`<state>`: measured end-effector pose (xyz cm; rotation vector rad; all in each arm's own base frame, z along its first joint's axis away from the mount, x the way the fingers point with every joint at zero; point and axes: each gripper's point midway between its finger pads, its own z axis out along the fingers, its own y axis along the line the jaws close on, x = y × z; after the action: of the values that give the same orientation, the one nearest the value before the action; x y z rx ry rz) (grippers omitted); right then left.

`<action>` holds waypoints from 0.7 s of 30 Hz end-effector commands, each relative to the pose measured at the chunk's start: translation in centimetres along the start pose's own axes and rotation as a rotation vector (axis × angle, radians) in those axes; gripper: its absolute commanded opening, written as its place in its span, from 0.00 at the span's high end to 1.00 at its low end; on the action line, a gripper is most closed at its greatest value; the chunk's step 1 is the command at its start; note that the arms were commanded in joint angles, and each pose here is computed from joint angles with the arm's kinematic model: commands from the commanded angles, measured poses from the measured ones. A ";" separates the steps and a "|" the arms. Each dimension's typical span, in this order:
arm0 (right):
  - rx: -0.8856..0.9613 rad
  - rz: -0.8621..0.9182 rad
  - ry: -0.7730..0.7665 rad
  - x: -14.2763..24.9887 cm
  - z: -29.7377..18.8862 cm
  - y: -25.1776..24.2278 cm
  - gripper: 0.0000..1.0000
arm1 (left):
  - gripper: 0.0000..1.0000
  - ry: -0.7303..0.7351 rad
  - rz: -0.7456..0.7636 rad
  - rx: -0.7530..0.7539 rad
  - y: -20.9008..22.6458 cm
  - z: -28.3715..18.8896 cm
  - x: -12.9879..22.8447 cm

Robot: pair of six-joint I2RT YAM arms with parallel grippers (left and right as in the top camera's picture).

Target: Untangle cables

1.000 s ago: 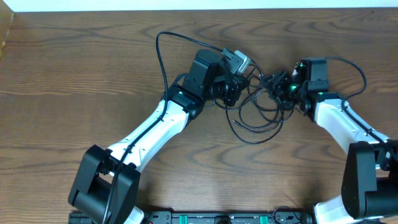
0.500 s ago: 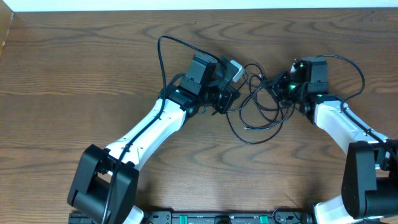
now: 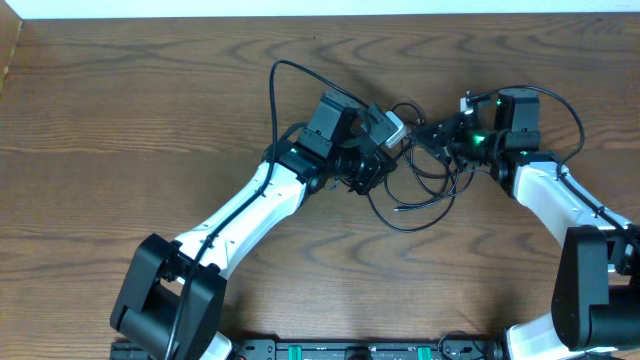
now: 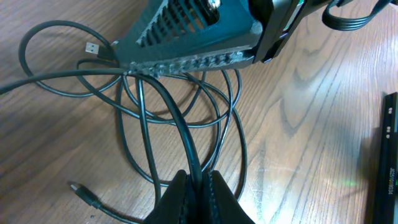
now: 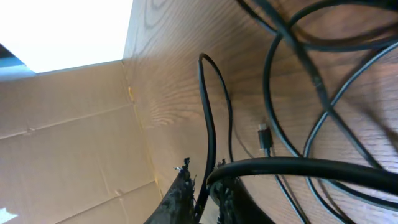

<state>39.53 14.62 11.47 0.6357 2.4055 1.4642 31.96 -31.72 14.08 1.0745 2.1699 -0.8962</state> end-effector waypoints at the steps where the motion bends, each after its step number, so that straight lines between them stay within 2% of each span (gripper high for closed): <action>1: -0.012 0.000 0.055 1.4 0.8 0.1 0.87 | 0.92 -0.011 0.032 0.019 -0.6 -0.1 -0.6; 8: -0.009 0.047 0.082 2.4 1.5 0.5 0.81 | 0.92 -0.010 0.033 0.021 -0.7 -0.1 -0.6; 11: -0.008 0.048 0.088 2.6 1.7 0.6 0.85 | 0.92 -0.008 0.037 0.026 -1.0 0.1 -0.6; 13: -0.008 0.046 0.092 2.8 1.7 0.6 0.99 | 0.92 -0.006 0.047 0.030 -1.2 0.2 -0.6; 18: 0.034 -0.034 0.028 1.7 1.8 -0.1 0.98 | 0.92 -0.004 0.051 0.025 -1.1 0.2 -0.5; 19: 0.054 -0.069 0.002 1.2 1.8 -0.5 0.99 | 0.88 -0.001 0.050 0.010 -0.8 0.2 -0.4; 20: 0.086 -0.121 -0.039 0.4 1.7 -1.0 0.99 | 0.77 0.011 0.045 -0.025 -0.3 0.2 -0.2; 21: 0.096 -0.143 -0.063 -0.3 1.4 -1.1 0.99 | 0.71 0.029 0.037 -0.046 0.1 0.2 0.2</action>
<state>39.12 16.49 11.01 0.5790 2.4387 1.4186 31.40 -32.13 13.86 1.1142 2.1604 -0.8803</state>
